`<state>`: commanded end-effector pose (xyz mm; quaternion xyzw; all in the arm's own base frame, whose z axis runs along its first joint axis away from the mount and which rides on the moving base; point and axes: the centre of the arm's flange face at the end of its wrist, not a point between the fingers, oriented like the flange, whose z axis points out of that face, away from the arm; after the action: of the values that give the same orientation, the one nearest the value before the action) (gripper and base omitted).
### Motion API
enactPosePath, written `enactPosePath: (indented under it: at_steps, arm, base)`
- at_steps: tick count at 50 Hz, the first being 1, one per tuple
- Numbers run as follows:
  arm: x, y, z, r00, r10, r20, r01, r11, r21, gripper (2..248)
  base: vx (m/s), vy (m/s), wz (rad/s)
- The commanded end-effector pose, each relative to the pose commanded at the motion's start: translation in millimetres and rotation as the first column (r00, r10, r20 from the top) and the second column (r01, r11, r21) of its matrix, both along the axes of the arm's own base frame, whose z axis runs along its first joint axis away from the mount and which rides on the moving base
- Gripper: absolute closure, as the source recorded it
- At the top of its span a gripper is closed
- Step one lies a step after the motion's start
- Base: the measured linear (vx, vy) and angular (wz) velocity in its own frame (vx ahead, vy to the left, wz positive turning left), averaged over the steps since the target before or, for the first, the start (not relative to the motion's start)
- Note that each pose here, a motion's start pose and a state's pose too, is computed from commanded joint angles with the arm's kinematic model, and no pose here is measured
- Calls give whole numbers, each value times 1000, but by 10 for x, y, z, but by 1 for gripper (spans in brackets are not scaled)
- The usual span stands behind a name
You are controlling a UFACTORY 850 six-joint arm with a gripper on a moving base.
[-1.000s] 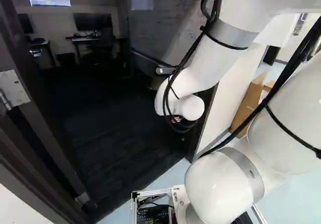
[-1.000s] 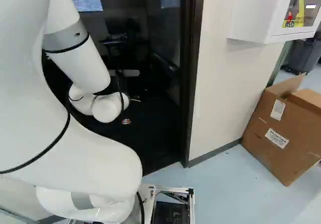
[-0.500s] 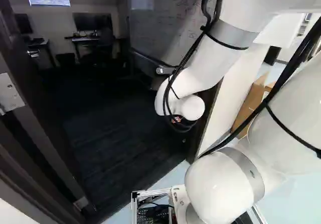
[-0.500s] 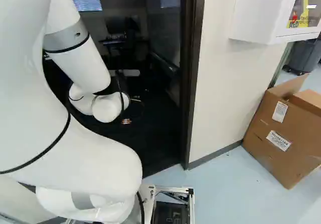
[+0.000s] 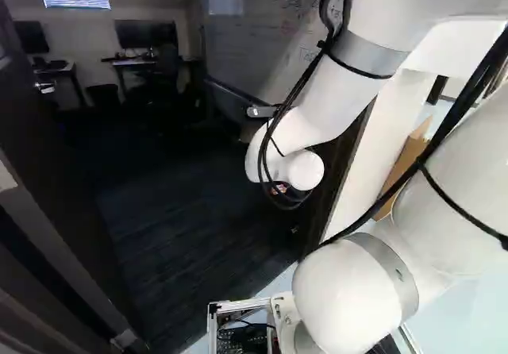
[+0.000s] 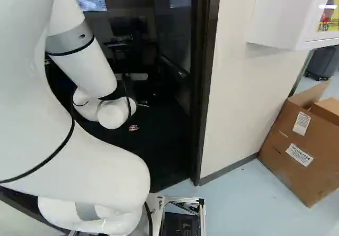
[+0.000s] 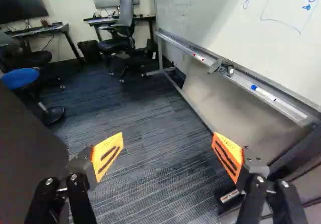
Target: Open the door and move inside
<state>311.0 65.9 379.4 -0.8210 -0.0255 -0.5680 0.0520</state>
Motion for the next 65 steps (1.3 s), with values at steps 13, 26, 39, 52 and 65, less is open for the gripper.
enactPosePath:
  at_steps: [13, 26, 39, 52, 65]
  arm:
    - [0, 0, 0, 1000, 0, 0, 0, 1000, 0, 3]
    - [0, 0, 0, 1000, 0, 0, 0, 1000, 0, 3]
    - [0, 0, 0, 1000, 0, 0, 0, 1000, 0, 3]
    - [0, 0, 0, 1000, 0, 0, 0, 1000, 0, 3]
    - [0, 0, 0, 1000, 0, 0, 0, 1000, 0, 3]
  base:
    - [118, 41, 193]
    - [117, 47, 230]
    - [127, 51, 238]
    - [144, 52, 249]
    - [152, 45, 210]
